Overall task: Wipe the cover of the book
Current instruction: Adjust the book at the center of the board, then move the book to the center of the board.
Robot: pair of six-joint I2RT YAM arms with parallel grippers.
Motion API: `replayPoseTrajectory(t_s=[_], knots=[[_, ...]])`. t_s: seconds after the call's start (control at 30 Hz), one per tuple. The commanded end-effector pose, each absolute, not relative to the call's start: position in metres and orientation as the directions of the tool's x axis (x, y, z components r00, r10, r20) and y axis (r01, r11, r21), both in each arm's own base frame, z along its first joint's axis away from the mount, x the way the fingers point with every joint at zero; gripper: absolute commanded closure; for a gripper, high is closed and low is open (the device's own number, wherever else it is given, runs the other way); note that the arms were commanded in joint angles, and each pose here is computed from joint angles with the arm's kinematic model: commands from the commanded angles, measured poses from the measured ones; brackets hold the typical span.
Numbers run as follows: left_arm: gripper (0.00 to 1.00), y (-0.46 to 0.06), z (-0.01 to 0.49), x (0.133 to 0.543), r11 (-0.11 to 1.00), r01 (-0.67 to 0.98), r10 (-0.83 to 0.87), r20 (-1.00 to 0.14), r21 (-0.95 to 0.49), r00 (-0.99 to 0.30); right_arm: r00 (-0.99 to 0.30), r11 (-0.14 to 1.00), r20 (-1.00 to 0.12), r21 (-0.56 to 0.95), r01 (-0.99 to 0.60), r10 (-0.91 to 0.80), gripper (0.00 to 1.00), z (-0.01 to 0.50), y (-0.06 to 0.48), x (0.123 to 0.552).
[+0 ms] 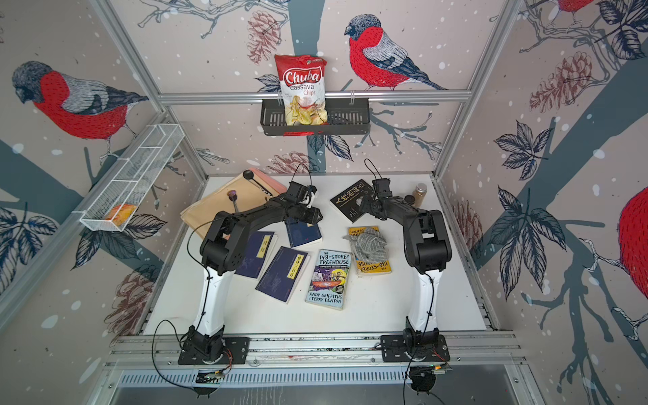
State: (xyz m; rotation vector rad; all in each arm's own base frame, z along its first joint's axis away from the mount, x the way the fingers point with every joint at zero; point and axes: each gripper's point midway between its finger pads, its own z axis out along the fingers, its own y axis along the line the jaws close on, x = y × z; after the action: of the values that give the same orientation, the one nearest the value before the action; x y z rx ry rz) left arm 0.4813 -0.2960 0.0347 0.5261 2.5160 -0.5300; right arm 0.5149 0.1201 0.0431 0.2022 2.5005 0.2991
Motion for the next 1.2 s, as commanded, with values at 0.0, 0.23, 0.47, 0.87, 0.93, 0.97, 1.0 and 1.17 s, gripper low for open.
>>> replayPoseTrajectory(t_s=[0.0, 0.23, 0.47, 0.87, 0.93, 0.97, 1.0, 1.17], knots=[[0.46, -0.249, -0.004, 0.46, 0.923, 0.371, 0.305, -0.389, -0.106, -0.869, -0.809, 0.963, -0.551, 0.26, 0.064, 0.202, 0.24, 0.042, 0.122, 0.516], [0.46, -0.258, 0.022, 0.463, 0.914, 0.376, 0.273, -0.456, -0.152, -0.847, -0.81, 0.965, -0.553, 0.255, 0.058, 0.195, 0.23, 0.042, 0.121, 0.514], [0.44, -0.304, 0.082, 0.466, 0.82, 0.471, 0.207, -0.599, -0.325, -0.773, -0.81, 0.962, -0.554, 0.268, 0.046, 0.193, 0.23, 0.042, 0.123, 0.51], [0.55, -0.353, 0.064, 0.447, 0.762, 0.516, 0.258, -0.547, -0.392, -0.797, -0.81, 0.964, -0.555, 0.261, 0.045, 0.188, 0.23, 0.04, 0.12, 0.505], [0.56, -0.357, 0.061, 0.441, 0.752, 0.521, 0.27, -0.533, -0.404, -0.802, -0.81, 0.963, -0.554, 0.267, 0.045, 0.191, 0.23, 0.039, 0.12, 0.505], [0.56, -0.357, 0.058, 0.438, 0.752, 0.521, 0.275, -0.526, -0.405, -0.805, -0.81, 0.962, -0.553, 0.268, 0.045, 0.192, 0.23, 0.04, 0.12, 0.506], [0.57, -0.357, 0.054, 0.437, 0.755, 0.518, 0.28, -0.516, -0.403, -0.809, -0.81, 0.962, -0.553, 0.269, 0.046, 0.193, 0.23, 0.039, 0.12, 0.506], [0.58, -0.35, 0.038, 0.428, 0.768, 0.506, 0.301, -0.476, -0.392, -0.826, -0.812, 0.962, -0.552, 0.271, 0.042, 0.191, 0.23, 0.039, 0.121, 0.505]])
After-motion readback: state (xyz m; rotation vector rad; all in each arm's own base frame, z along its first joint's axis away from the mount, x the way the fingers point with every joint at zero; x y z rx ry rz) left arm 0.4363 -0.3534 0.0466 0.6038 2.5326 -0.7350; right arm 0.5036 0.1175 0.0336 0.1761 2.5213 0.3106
